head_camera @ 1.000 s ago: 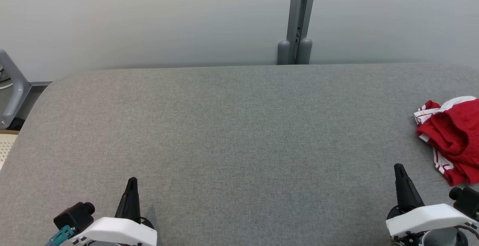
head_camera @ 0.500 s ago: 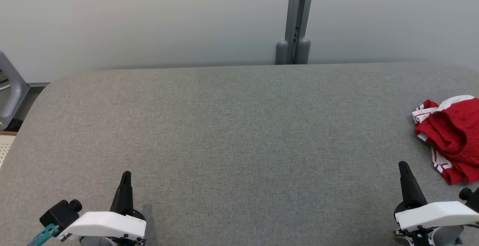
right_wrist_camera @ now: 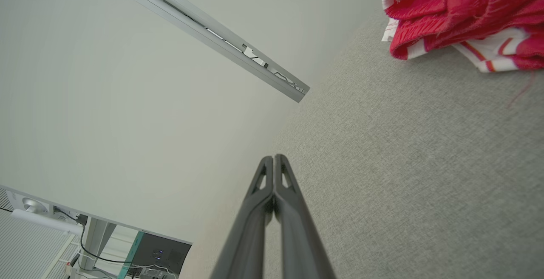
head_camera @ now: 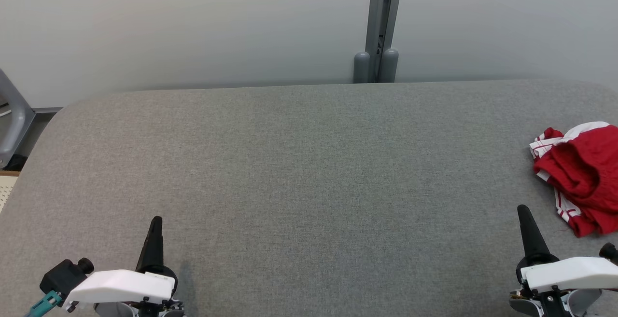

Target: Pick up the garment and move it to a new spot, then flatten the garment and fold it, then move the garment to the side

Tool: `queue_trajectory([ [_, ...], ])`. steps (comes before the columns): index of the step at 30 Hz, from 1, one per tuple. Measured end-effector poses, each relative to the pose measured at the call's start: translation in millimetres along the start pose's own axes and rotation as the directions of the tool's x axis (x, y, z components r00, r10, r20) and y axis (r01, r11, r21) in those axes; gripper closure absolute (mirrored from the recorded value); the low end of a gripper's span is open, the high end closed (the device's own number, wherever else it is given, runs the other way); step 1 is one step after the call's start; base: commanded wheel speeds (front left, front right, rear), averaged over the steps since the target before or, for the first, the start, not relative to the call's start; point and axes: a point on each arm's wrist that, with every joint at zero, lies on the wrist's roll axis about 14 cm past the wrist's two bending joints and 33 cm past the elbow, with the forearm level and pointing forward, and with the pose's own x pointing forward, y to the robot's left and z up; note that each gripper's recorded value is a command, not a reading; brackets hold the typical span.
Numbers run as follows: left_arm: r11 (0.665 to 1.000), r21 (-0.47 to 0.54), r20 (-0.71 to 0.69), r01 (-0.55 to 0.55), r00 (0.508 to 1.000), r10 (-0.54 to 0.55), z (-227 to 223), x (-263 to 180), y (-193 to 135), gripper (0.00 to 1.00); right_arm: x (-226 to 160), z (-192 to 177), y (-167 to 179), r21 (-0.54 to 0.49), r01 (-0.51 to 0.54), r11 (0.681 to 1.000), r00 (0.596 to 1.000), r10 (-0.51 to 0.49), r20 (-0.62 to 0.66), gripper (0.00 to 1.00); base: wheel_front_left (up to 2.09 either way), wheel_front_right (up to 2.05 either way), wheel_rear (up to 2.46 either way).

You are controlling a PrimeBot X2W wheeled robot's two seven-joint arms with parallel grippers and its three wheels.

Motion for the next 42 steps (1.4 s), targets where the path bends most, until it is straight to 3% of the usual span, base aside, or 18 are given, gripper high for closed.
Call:
queue_trajectory([
  [18, 0.983, -0.178, 0.007, 0.046, 0.999, -0.045, 10, 6, -10, 1.0, 1, 9, 3, 0.181, -0.013, 0.983, 1.0, 0.011, 0.013, 1.0, 0.0, 0.0, 0.0],
  [42, 0.925, -0.363, 0.024, 0.11, 0.994, -0.109, 21, 10, -22, 1.0, 1, 17, 6, 0.374, -0.036, 0.927, 0.999, 0.028, 0.026, 1.0, 0.0, 0.0, 0.0],
])
